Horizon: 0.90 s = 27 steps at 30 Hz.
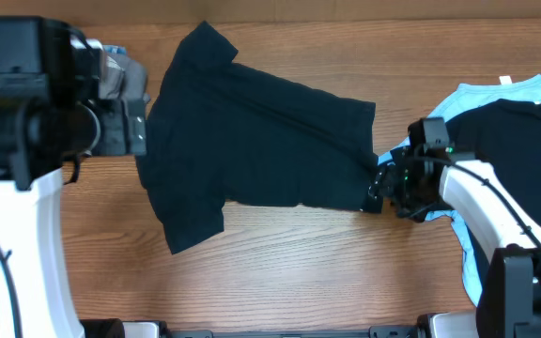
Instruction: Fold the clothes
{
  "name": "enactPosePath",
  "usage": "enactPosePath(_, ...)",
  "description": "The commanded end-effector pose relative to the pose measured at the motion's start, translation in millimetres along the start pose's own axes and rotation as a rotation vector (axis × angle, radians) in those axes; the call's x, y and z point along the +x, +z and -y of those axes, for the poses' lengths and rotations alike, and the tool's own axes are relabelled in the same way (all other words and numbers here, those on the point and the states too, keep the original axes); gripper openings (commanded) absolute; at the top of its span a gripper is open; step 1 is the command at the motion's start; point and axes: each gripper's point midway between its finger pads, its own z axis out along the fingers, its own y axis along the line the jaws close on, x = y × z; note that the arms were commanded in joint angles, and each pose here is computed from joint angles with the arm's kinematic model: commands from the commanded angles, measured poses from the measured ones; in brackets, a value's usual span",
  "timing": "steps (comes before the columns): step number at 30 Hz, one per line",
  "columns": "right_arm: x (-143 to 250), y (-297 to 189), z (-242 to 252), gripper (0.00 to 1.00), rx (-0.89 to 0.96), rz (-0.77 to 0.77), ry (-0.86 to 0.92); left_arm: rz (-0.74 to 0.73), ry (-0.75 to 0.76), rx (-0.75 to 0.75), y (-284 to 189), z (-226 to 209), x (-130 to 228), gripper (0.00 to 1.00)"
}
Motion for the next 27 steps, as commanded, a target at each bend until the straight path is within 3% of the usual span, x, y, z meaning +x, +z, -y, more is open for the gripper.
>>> enactPosePath(1,7,11,2,0.71,-0.033,-0.010,0.055,-0.095,-0.059,-0.051,19,-13,23,1.00)
enactPosePath(3,6,17,3,0.63,-0.045,0.004,0.051,-0.142,-0.088,-0.060,29,-17,33,1.00)
enactPosePath(12,5,39,6,0.55,-0.087,0.054,0.060,-0.321,-0.189,-0.025,63,-27,71,0.98)
enactPosePath(15,3,39,2,0.41,-0.113,0.063,0.052,-0.372,-0.188,-0.026,74,-26,82,0.99)
enactPosePath(18,3,37,-7,0.11,-0.154,0.055,0.045,-0.410,-0.188,-0.019,87,-24,92,0.99)
enactPosePath(19,4,36,-10,0.06,-0.171,0.044,0.043,-0.422,-0.188,-0.018,92,-23,95,0.99)
enactPosePath(27,-4,-7,3,0.04,-0.050,0.124,0.047,-0.520,-0.217,0.101,136,1,127,1.00)
